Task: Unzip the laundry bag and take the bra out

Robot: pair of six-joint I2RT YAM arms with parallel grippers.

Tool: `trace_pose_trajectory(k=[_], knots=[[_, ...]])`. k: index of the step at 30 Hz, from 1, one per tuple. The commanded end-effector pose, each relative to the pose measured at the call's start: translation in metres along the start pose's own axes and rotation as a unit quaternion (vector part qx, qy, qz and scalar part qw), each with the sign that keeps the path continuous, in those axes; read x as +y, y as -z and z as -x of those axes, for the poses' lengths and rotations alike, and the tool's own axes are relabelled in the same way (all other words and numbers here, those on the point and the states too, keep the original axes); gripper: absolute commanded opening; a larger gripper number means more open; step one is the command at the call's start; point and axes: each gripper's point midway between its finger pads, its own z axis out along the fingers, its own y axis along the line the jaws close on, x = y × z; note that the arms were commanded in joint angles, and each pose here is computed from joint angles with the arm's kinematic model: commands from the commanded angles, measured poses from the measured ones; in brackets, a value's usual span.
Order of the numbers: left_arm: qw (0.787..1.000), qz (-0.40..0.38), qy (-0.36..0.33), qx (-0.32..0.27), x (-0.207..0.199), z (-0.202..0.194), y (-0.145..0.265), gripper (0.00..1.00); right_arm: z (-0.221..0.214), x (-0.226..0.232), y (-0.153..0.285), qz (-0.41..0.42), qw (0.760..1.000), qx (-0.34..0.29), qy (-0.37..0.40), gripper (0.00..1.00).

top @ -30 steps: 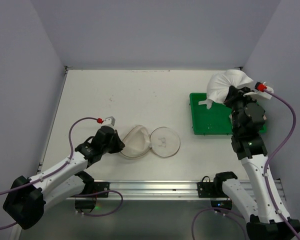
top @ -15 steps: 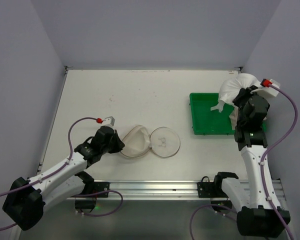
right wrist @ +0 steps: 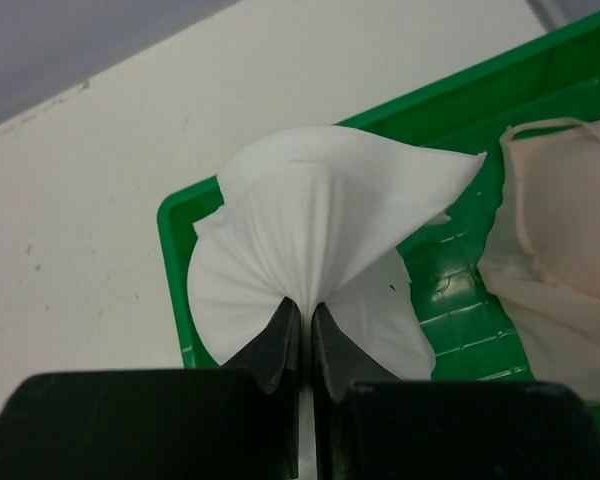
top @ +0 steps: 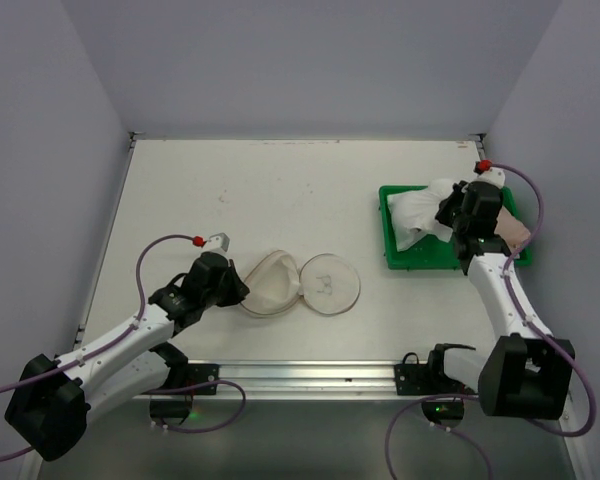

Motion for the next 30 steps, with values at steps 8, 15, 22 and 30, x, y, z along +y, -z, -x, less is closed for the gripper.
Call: trace_pose_trajectory(k=[8, 15, 22, 30], knots=[[1.000, 0.011, -0.010, -0.013, 0.005, 0.006, 0.002, 0.00, -0.048, 0.006, -0.046, 0.004, 0.993, 0.114, -0.028, 0.00], [1.000, 0.014, -0.012, -0.012, 0.005, 0.006, 0.000, 0.00, -0.081, -0.021, -0.056, -0.051, 0.978, 0.191, -0.058, 0.26], [1.000, 0.010, -0.011, -0.015, 0.003, 0.008, 0.001, 0.00, -0.052, -0.014, -0.033, -0.036, 0.985, 0.158, -0.062, 0.63], [1.000, 0.003, -0.010, -0.016, -0.001, 0.010, 0.003, 0.00, -0.014, -0.018, 0.002, -0.058, 0.991, 0.098, -0.064, 0.81]])
